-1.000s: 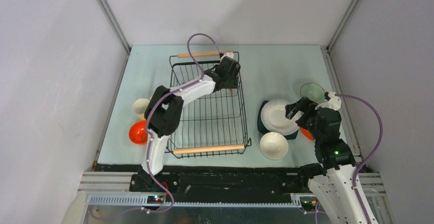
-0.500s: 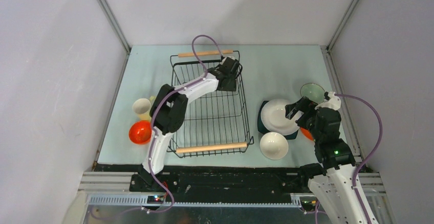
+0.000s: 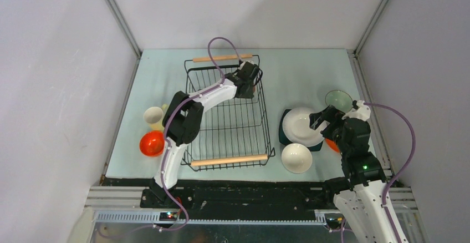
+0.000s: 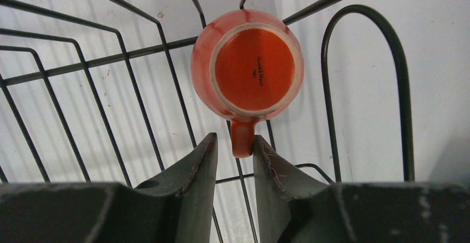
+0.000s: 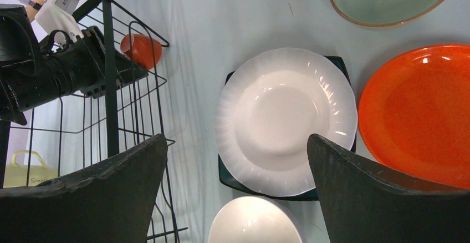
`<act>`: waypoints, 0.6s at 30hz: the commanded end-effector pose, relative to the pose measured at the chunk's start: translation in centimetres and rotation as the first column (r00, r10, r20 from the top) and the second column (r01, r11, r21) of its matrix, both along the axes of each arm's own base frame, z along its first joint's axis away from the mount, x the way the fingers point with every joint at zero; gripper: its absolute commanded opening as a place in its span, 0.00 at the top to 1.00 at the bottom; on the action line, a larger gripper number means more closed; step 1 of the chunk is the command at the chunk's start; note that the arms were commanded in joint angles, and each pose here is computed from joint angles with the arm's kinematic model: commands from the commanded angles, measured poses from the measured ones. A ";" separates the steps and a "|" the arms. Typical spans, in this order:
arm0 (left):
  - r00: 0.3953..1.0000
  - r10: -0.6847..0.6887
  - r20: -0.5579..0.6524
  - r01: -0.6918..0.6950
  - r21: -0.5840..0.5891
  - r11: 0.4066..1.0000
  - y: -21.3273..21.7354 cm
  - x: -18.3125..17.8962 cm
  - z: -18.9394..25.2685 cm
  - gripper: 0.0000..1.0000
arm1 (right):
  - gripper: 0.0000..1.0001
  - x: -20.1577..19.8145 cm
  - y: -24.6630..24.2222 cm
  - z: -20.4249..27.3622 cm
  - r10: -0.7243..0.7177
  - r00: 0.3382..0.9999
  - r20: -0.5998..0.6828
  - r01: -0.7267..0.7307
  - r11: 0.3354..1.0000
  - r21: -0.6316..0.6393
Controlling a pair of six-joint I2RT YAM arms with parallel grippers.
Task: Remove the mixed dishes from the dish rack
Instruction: Pick up the cup from the dish rack.
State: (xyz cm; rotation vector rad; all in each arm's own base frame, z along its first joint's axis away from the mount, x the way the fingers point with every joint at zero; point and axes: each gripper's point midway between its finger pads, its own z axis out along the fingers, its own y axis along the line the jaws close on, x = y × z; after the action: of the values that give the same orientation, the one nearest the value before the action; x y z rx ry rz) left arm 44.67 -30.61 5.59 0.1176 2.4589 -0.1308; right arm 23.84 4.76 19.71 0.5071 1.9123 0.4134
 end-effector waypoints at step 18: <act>0.985 -0.131 0.116 0.128 0.032 0.991 -0.9 2.3 3.0 0.99 | 0.01 0.1 -0.2 1.0 -0.019 0.999 0.044 0.018 1.000 0.014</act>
State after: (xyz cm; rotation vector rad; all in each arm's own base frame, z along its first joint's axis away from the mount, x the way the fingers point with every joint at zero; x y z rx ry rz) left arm 45.56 -31.23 6.20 0.2728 2.4022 -0.1391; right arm 23.74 4.69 19.84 0.5079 1.9031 0.4137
